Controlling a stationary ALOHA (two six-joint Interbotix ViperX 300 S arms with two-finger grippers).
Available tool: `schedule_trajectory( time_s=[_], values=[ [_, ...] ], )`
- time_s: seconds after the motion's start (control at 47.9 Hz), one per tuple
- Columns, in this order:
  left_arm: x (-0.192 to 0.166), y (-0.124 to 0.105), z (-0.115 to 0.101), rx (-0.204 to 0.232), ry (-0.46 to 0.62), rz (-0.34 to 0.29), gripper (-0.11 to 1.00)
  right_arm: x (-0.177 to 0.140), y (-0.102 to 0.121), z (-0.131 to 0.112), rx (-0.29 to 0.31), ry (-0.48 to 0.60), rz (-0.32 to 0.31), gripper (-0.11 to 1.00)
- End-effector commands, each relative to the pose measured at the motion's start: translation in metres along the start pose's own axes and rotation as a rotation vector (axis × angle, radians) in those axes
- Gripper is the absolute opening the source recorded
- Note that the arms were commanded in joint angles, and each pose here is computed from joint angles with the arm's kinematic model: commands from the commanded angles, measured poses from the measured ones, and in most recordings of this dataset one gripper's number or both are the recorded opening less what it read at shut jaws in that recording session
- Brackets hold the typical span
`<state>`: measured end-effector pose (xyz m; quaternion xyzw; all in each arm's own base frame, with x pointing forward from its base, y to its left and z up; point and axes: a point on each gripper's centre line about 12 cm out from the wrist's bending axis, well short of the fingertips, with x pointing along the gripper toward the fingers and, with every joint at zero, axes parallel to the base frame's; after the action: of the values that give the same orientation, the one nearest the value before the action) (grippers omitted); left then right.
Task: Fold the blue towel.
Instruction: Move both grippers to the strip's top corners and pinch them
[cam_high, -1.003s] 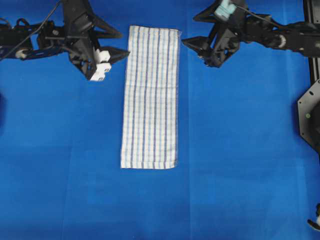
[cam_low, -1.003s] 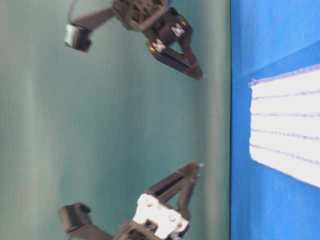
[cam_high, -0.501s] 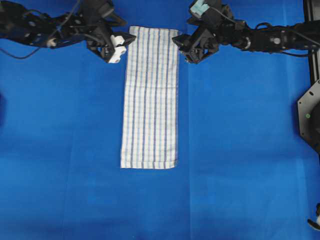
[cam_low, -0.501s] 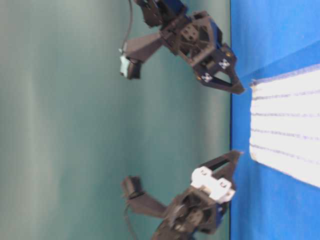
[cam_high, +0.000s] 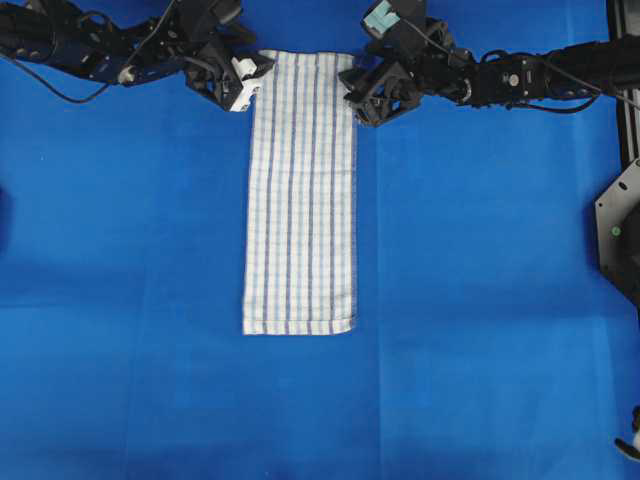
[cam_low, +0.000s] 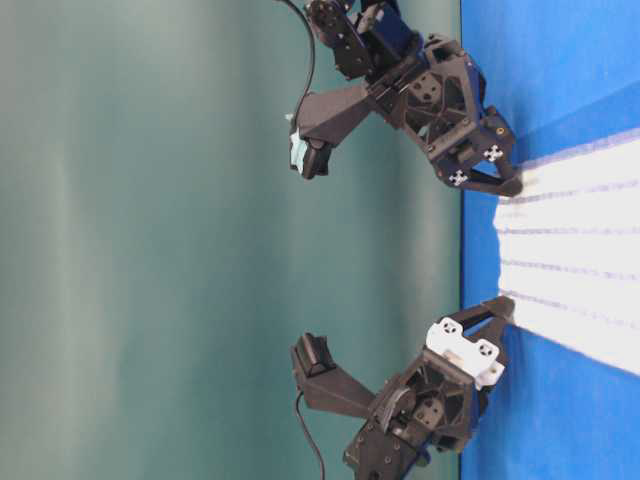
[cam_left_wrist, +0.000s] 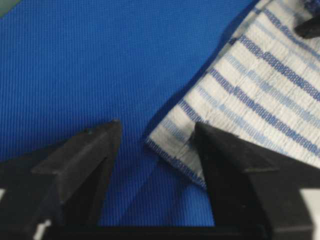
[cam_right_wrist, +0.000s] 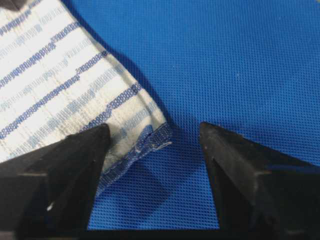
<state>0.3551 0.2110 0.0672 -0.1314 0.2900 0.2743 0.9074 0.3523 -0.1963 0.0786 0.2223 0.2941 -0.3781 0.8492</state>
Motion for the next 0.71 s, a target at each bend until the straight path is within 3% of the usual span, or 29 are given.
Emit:
schedule_trajectory(
  time_s=[0.0, 0.23, 0.397, 0.69],
  values=[
    [0.0, -0.006, 0.004, 0.008, -0.011, -0.013, 0.48, -0.002, 0.004, 0.008, 0.003, -0.023, 0.008, 0.73],
    [0.001, -0.01, 0.002, 0.015, -0.013, -0.02, 0.05, -0.003, 0.011, 0.005, -0.011, -0.015, 0.023, 0.27],
    [0.001, -0.013, 0.004, 0.028, -0.03, -0.027, 0.05, -0.003, 0.012, 0.004, -0.016, -0.015, 0.027, 0.08],
    [-0.003, -0.016, 0.015, 0.042, -0.065, -0.033, 0.05, -0.006, 0.014, 0.009, -0.012, -0.029, 0.032, 0.08]
  ],
)
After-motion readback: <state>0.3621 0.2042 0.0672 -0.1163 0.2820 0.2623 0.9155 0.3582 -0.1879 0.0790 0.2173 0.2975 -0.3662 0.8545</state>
